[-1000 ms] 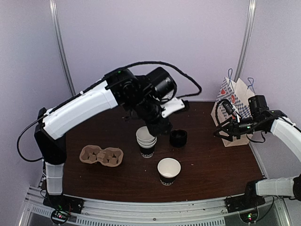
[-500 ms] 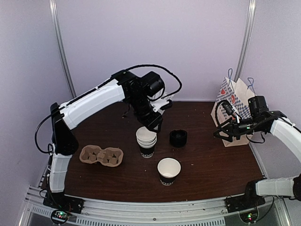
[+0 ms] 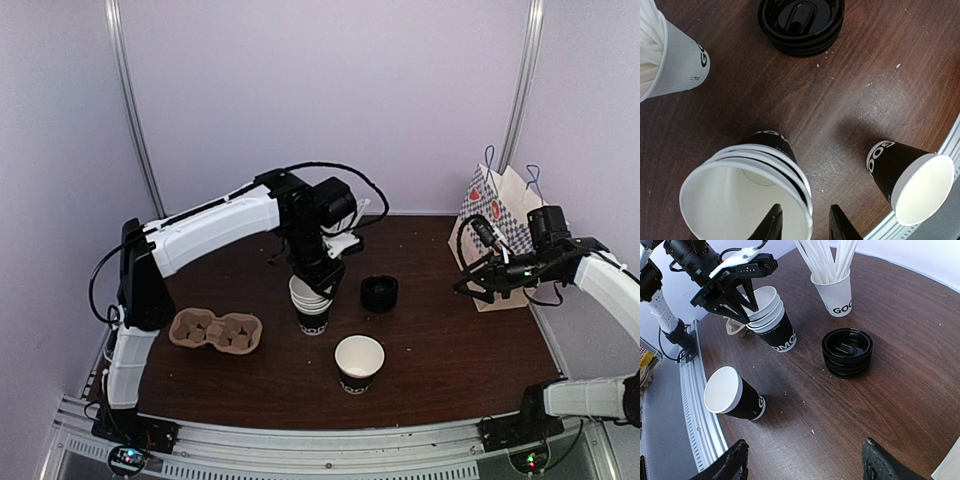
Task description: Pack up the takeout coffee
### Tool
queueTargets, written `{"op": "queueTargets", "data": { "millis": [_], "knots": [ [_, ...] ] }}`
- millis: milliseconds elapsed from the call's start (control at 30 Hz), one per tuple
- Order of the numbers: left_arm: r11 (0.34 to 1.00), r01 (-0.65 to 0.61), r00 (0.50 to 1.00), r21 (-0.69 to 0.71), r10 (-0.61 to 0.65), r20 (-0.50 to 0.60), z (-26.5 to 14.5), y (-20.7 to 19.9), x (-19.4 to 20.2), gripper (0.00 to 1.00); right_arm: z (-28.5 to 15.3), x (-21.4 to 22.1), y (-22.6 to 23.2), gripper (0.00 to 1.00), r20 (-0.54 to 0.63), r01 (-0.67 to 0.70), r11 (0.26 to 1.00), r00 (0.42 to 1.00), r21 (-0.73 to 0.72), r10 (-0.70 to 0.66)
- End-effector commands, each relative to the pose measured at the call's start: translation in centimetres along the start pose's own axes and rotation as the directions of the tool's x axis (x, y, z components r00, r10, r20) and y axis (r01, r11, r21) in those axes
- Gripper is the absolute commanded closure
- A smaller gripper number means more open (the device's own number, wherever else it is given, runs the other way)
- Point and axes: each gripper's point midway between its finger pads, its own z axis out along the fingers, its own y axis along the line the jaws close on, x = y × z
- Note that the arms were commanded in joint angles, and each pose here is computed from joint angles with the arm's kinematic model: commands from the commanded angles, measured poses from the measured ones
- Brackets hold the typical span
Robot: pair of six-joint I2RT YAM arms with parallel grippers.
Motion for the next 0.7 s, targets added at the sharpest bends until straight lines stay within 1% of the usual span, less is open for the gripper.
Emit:
{"op": "queueTargets", "data": {
  "millis": [0, 100, 200, 367, 433, 500, 567, 667],
  "knots": [
    [1.0, -0.008, 1.0, -0.009, 0.008, -0.001, 1.3, -0.3, -0.3, 0.69, -0.4, -0.2, -0.2, 0.23, 0.016, 0.02, 0.999, 1.0, 0.026, -0.021],
    [1.0, -0.007, 1.0, -0.014, 0.007, 0.002, 1.5, -0.2, -0.3, 0.77, -0.4, -0.2, -0.1, 0.23, 0.016, 0.023, 0.999, 1.0, 0.025, -0.024],
    [1.0, -0.011, 1.0, -0.025, 0.011, 0.005, 1.5, 0.0, -0.5, 0.9, -0.4, -0.2, -0.1, 0.23, 0.016, 0.027, 0.999, 1.0, 0.026, -0.027],
    [0.999, -0.016, 1.0, -0.035, 0.016, 0.014, 0.8, 0.0, -0.5, 1.0, -0.4, -0.2, -0.1, 0.24, 0.017, 0.026, 0.999, 1.0, 0.025, -0.026],
    [0.998, -0.022, 1.0, -0.058, 0.023, 0.019, 0.0, 0.3, -0.5, 1.0, -0.4, -0.2, -0.1, 0.24, 0.017, 0.028, 0.999, 0.999, 0.025, -0.029],
    [0.991, -0.036, 0.999, -0.125, 0.039, 0.027, -1.2, 1.4, -0.3, 1.0, -0.4, -0.2, -0.1, 0.24, 0.016, 0.028, 0.999, 0.999, 0.024, -0.028],
    [0.978, -0.054, 0.998, -0.201, 0.061, 0.026, -2.7, 2.8, 0.1, 1.0, -0.4, -0.2, -0.1, 0.24, 0.016, 0.027, 0.999, 0.999, 0.025, -0.028],
    [0.957, -0.041, 0.998, -0.287, 0.051, 0.028, -4.8, 5.7, 0.6, 1.0, -0.4, -0.1, -0.1, 0.24, 0.016, 0.029, 0.999, 0.999, 0.025, -0.029]
  ]
}}
